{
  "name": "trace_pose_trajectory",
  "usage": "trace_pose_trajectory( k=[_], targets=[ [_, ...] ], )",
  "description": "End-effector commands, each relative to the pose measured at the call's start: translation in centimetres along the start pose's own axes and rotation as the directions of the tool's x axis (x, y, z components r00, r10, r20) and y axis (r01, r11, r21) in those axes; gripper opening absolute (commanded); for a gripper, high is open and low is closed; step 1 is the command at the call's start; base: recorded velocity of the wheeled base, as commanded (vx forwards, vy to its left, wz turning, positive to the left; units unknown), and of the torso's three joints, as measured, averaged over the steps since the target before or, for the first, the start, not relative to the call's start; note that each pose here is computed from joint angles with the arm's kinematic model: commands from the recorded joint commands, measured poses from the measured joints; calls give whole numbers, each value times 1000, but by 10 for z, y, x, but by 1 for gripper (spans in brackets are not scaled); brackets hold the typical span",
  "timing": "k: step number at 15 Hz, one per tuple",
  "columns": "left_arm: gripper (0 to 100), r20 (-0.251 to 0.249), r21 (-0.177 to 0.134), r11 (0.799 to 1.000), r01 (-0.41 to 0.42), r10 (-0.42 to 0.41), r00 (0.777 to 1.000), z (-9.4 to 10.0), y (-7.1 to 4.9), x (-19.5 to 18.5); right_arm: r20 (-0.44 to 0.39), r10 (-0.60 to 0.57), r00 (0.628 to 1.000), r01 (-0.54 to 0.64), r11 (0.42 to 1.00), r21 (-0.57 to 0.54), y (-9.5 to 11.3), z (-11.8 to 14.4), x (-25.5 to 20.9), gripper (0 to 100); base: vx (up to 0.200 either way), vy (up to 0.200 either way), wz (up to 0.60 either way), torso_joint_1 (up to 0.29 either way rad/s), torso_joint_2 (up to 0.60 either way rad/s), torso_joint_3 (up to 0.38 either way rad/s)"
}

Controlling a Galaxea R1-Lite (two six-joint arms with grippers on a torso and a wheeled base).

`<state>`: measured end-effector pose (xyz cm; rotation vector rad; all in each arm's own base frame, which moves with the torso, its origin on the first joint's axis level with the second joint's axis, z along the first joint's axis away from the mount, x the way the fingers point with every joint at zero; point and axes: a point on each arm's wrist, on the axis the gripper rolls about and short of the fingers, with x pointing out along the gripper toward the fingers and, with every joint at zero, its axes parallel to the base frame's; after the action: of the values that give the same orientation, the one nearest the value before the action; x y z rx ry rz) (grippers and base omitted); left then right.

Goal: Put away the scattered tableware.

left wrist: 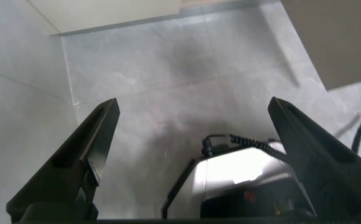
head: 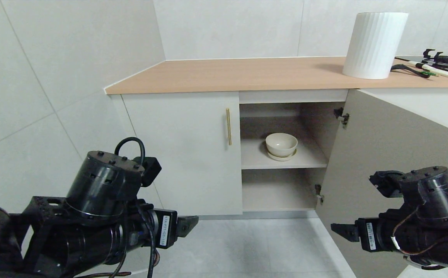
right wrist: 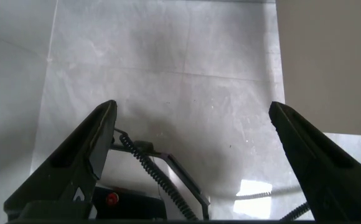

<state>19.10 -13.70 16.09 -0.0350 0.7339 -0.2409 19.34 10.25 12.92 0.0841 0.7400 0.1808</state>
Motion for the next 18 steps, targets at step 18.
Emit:
trace_pose_trajectory(
  k=[18],
  targets=[
    [100,-2,2,1000,-21,21,1000,-1,0,3,-277,-129,952,111,990,-82,-9,-10,-10,100,0,-144,0,3,3,0]
  ],
)
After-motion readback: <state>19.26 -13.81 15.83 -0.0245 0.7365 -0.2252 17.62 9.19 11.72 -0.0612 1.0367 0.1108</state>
